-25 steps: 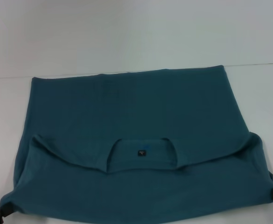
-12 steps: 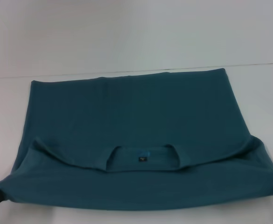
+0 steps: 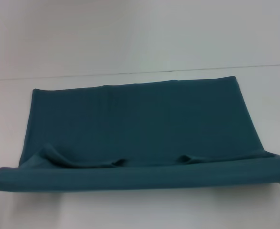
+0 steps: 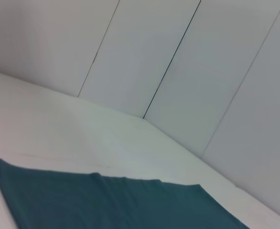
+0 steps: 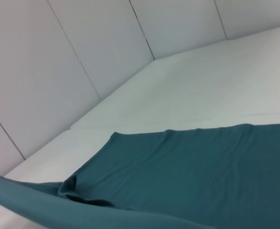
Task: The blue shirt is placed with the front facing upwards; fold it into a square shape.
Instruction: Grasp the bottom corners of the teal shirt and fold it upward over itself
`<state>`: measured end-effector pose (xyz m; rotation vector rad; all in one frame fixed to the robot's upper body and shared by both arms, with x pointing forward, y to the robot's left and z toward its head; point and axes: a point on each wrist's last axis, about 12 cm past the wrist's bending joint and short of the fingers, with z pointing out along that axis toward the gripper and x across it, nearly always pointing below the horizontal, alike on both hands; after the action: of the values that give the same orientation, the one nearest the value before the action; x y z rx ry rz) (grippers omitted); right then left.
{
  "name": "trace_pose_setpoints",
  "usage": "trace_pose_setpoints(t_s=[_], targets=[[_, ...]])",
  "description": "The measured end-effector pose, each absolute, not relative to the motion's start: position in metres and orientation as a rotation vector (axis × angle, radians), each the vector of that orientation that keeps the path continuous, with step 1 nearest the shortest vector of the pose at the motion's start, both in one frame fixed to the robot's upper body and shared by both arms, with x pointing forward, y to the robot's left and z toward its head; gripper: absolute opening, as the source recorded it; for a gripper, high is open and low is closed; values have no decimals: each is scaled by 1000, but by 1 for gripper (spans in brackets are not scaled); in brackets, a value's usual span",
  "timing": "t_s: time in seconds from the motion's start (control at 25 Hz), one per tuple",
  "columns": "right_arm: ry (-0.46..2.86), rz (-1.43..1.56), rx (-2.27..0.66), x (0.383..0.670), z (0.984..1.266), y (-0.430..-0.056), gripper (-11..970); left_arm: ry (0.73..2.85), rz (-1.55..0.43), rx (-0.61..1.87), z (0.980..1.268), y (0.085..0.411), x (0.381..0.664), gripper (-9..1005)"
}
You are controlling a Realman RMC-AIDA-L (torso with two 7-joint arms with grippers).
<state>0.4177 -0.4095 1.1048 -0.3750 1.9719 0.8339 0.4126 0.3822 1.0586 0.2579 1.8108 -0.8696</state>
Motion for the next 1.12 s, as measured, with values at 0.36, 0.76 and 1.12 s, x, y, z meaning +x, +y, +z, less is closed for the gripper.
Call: trace_pose_setpoints(t_s=[0.36,0.76,1.12], targets=[[1943,808,-337,430,1110,-413,35,1770,-865,267,1066,382,426,73],[1949,768,-306,459,1114,-408,35,1744,-841,252,1072,377,454,73],[1938,745,-279,479,1122,-408,36,1732,-823,248,1079,377,474,73]])
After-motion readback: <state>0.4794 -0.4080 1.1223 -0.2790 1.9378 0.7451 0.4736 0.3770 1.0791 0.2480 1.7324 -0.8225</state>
